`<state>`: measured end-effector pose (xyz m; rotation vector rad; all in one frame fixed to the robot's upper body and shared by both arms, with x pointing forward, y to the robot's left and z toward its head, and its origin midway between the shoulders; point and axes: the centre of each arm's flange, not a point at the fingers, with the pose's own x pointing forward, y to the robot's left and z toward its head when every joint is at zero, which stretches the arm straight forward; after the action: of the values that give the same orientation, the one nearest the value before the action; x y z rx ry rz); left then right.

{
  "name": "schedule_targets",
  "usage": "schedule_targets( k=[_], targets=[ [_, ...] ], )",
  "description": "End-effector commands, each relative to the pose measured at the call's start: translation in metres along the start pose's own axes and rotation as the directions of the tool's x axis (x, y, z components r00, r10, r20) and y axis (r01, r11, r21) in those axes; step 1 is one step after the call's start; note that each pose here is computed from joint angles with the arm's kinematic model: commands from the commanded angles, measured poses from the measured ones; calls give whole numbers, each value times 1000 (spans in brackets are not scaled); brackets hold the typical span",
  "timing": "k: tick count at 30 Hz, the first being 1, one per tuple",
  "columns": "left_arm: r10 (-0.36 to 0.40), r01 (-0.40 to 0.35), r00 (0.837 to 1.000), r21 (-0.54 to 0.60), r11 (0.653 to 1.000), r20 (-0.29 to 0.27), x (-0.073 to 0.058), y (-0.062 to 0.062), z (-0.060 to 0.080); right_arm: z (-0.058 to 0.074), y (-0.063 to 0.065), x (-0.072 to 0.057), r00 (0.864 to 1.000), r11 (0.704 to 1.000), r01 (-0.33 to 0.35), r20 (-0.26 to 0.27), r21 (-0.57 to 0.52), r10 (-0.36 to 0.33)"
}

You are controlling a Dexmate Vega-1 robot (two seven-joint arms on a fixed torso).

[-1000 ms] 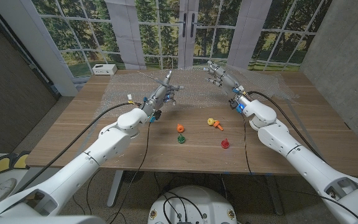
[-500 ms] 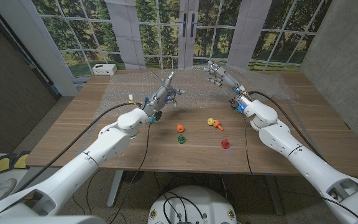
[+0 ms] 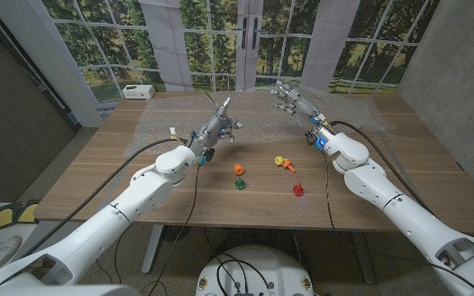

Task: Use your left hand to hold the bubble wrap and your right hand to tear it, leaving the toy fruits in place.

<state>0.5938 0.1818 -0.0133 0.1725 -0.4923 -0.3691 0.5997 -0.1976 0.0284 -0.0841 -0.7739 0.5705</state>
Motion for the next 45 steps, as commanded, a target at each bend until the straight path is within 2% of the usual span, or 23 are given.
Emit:
schedule_targets(
  k=[1,17,34,36,45],
  targets=[
    [21,-21,1000,-10,1000,10,-2,1,-1,1,0,0,1000,1000,6,3,-1,-6],
    [-9,9,1000,8,1000,3,2,-1,0,3,-3,-3,1000,1000,16,6,6,-16],
    [-6,6,1000,14,1000,5,3,-2,1,6,-6,-5,1000,1000,23,13,4,-23],
    [15,-15,1000,21,1000,-3,1,-2,1,7,-7,-6,1000,1000,25,13,6,-25],
    [24,-22,999,59,998,-37,1,-2,-2,12,-10,-8,999,1000,26,19,-8,-26]
  ],
)
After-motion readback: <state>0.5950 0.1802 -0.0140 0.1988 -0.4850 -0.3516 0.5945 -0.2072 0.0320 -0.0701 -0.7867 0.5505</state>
